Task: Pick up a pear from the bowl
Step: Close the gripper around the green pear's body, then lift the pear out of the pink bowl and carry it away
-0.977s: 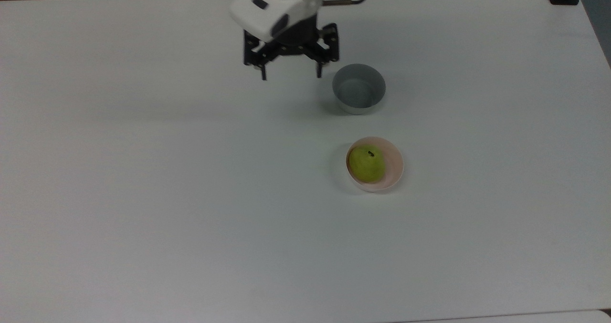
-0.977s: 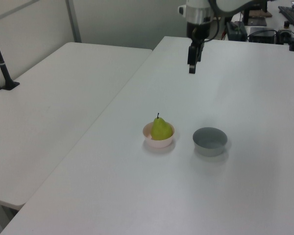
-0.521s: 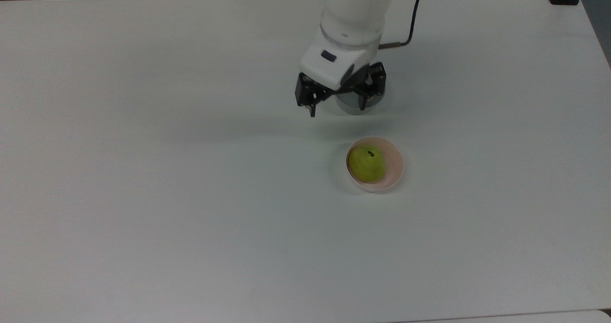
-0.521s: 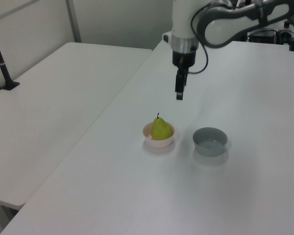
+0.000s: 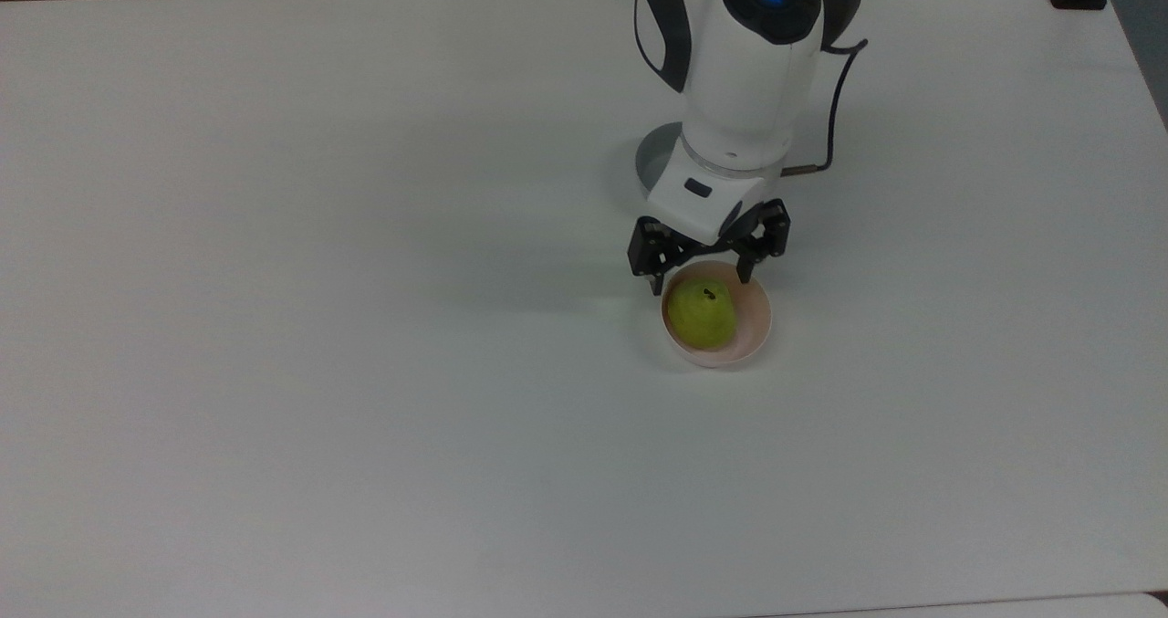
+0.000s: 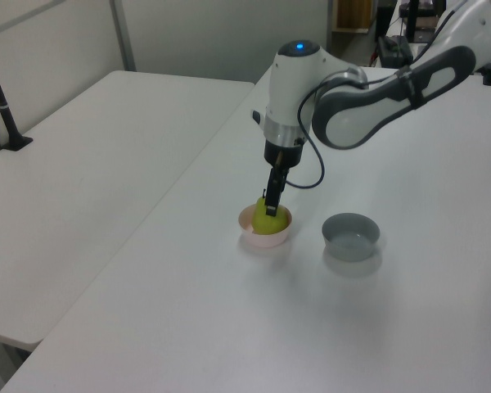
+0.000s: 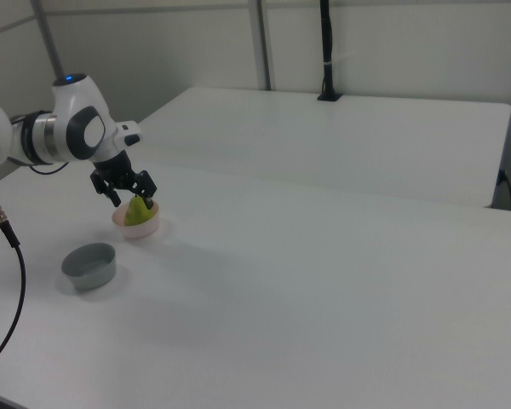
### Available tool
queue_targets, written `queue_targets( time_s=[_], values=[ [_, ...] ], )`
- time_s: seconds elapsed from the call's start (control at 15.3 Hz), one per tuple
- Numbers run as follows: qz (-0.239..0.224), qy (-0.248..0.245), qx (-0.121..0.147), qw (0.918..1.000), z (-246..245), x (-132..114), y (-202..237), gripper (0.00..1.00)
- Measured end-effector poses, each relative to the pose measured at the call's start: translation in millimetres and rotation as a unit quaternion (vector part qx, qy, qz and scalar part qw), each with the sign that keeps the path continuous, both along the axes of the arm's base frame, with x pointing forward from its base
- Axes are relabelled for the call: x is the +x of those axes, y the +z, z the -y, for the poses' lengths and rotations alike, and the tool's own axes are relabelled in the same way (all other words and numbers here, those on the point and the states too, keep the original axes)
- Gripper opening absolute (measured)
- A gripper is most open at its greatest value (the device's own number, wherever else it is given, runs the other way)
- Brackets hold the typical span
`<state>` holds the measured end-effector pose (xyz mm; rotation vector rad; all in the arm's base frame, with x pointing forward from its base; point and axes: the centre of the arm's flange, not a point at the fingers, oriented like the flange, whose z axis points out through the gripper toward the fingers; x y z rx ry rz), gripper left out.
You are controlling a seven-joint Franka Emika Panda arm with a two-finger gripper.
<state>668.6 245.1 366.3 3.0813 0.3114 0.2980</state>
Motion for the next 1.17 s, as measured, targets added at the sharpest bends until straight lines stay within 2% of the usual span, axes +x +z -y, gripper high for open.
queue_targets(
  time_s=[0.13,0.39,0.59,0.72,0.78,0.85,1.17],
  values=[
    [0.015,-0.005,0.006,0.9999,-12.0,2.0,-12.2,1.0],
    [0.012,-0.003,0.003,0.9999,-21.1,2.8,-30.6,1.0],
    [0.014,-0.003,0.003,0.9999,-20.8,4.1,-29.4,0.95],
    [0.016,-0.005,0.002,0.9999,-18.6,5.5,-27.9,0.77],
    [0.017,-0.006,0.002,0.9998,-17.8,6.2,-26.8,0.64],
    [0.018,-0.006,0.002,0.9998,-17.6,6.8,-25.4,0.61],
    [0.032,-0.011,0.003,0.9994,-11.2,12.8,-10.3,0.61]
  ],
)
